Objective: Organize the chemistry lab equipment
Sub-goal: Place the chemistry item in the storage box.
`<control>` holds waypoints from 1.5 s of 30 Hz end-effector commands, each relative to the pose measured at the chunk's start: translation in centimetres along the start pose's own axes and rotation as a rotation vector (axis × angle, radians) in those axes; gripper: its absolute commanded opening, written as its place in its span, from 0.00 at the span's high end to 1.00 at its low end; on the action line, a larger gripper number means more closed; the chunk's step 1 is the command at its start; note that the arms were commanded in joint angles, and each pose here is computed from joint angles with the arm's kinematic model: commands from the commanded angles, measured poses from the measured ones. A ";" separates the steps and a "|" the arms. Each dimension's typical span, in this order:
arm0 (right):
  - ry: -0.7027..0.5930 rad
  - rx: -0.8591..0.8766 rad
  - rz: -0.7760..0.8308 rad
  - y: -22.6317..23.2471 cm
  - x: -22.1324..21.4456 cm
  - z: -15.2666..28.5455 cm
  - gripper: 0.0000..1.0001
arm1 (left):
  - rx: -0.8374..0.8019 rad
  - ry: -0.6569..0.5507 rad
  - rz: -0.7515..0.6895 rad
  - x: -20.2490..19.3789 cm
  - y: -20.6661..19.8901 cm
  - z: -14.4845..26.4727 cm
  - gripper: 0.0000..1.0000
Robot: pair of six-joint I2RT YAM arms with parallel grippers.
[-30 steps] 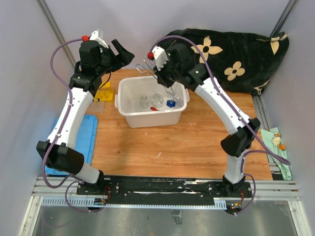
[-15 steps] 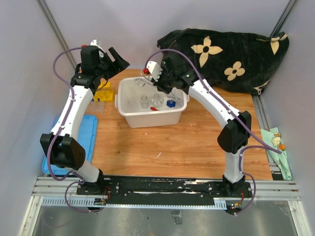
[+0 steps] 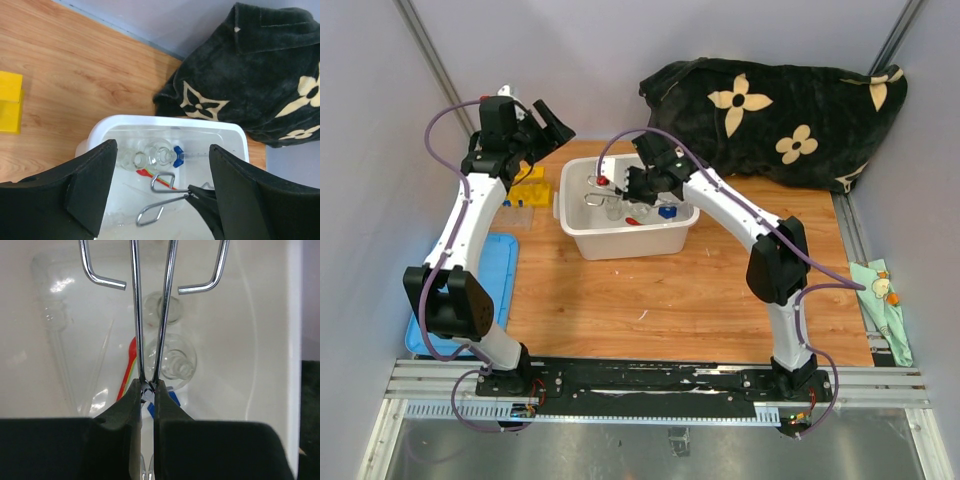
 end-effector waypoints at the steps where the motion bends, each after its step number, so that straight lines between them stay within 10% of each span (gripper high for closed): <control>1: 0.003 0.098 0.146 3.0 0.2 0.2 1.00 | -0.009 -0.016 -0.022 0.0 0.4 0.4 0.22; 45: 0.022 0.156 -0.032 0.9 -5.3 -3.4 1.00 | 0.042 0.032 -0.012 -1.1 2.2 -0.4 0.22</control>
Point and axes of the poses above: each gripper's point midway between its finger pads, its own z axis back along the fingers, its own y axis along the line the jaws close on, x = y × z, the point moved 3 cm from there along z, back along the fingers, and after that the axes turned 13 degrees about -z, right-handed, at the moved point
